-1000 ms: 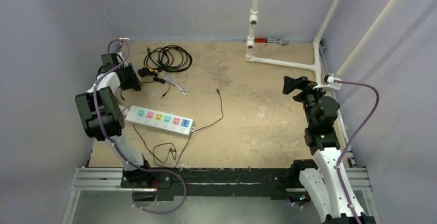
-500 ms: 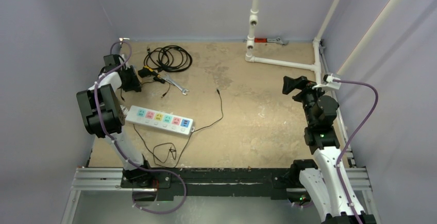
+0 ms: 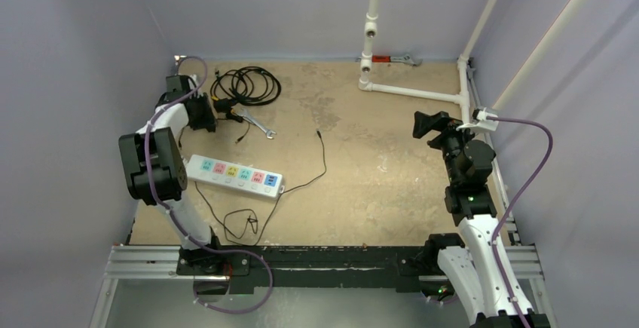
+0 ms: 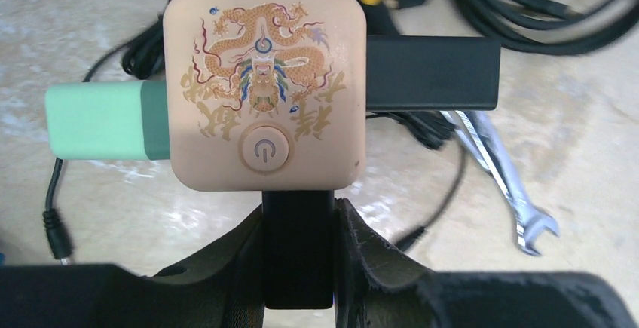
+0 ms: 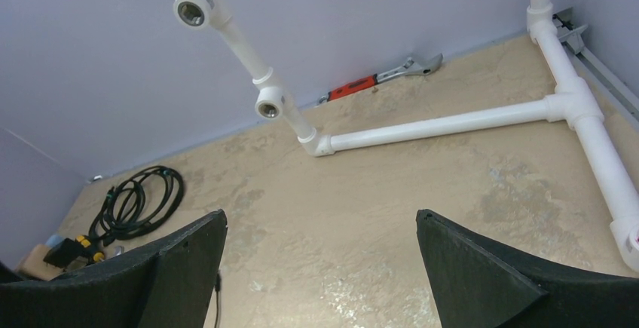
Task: Pull the plug off the socket
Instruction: Pick up the socket from the corner of the board.
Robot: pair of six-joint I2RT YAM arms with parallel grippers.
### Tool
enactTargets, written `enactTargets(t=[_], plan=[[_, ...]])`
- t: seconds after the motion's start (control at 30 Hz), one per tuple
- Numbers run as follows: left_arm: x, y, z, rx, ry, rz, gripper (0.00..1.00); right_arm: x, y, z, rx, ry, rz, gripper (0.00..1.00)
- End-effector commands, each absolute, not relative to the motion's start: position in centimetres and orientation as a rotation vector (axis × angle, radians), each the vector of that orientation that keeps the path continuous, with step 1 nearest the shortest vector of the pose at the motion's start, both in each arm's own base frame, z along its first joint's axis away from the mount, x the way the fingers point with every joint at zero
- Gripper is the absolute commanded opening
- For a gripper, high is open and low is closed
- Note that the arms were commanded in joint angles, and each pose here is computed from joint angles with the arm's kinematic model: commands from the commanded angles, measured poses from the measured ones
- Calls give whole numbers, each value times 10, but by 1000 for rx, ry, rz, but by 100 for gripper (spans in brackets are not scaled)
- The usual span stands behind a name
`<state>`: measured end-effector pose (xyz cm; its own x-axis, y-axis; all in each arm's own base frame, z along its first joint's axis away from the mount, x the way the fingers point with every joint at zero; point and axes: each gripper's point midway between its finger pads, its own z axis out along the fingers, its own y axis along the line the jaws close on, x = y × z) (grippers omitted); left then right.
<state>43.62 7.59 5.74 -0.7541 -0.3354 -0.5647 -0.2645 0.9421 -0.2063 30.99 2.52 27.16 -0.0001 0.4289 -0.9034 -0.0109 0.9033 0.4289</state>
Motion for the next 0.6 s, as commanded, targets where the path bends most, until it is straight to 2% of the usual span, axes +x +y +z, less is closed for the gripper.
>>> enactTargets(t=[0.0, 0.2, 0.57], plan=[[453, 34, 139, -228, 2264, -192, 0, 312, 33, 284, 237, 1500, 364, 99], [437, -48, 182, -15, 2182, -338, 0, 320, 43, 276, 193, 1523, 399, 99], [385, -179, 209, 382, 2091, -542, 0, 326, 50, 271, 148, 1559, 413, 99]])
